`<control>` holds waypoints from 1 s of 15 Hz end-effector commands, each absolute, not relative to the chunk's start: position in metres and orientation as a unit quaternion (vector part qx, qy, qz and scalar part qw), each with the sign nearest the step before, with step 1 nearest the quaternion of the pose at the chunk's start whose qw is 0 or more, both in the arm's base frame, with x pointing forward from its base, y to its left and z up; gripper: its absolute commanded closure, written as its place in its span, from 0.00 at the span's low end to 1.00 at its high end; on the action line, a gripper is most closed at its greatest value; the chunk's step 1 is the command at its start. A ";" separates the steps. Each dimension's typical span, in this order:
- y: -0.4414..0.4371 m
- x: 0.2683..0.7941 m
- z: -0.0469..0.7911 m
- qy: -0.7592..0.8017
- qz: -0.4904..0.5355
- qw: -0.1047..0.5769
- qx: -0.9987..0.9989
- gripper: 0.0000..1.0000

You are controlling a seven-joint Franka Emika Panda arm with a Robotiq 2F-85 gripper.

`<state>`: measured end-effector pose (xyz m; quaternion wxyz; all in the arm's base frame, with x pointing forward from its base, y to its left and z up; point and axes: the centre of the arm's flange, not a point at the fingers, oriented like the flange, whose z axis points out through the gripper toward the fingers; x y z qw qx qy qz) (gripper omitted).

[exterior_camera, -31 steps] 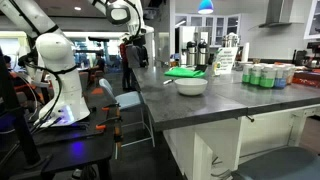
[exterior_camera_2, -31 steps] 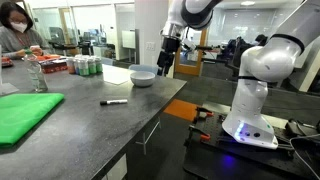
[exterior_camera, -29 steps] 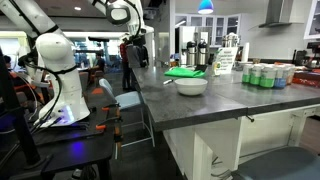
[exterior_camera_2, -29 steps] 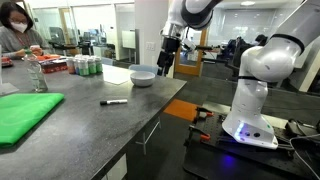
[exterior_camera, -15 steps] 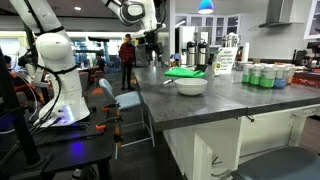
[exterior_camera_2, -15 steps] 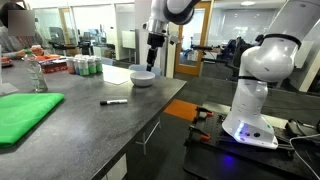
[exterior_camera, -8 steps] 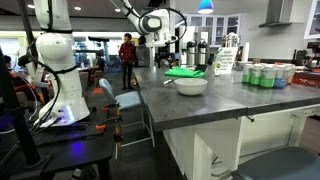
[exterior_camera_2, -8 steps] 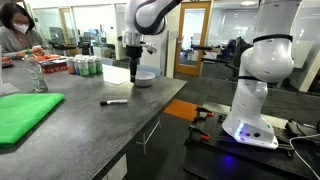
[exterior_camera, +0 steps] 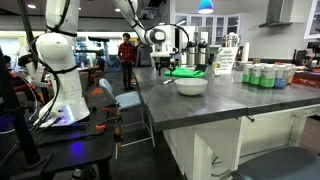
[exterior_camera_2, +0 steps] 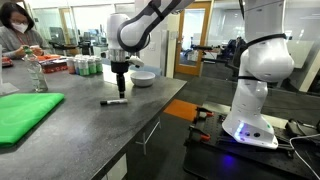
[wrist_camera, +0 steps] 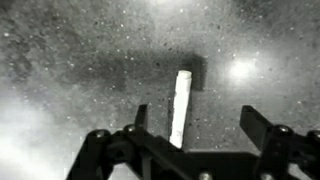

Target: Pick up the marker and put it in the bowl

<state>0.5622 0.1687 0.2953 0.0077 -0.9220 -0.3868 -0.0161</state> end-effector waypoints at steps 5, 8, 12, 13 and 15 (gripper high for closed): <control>0.182 0.568 0.260 -0.383 0.010 0.009 -0.924 0.13; 0.183 0.566 0.255 -0.380 0.009 0.008 -0.925 0.41; 0.180 0.566 0.258 -0.376 0.007 0.008 -0.926 0.73; 0.179 0.567 0.259 -0.373 0.007 0.009 -0.928 0.80; 0.174 0.568 0.261 -0.362 0.004 0.008 -0.932 0.95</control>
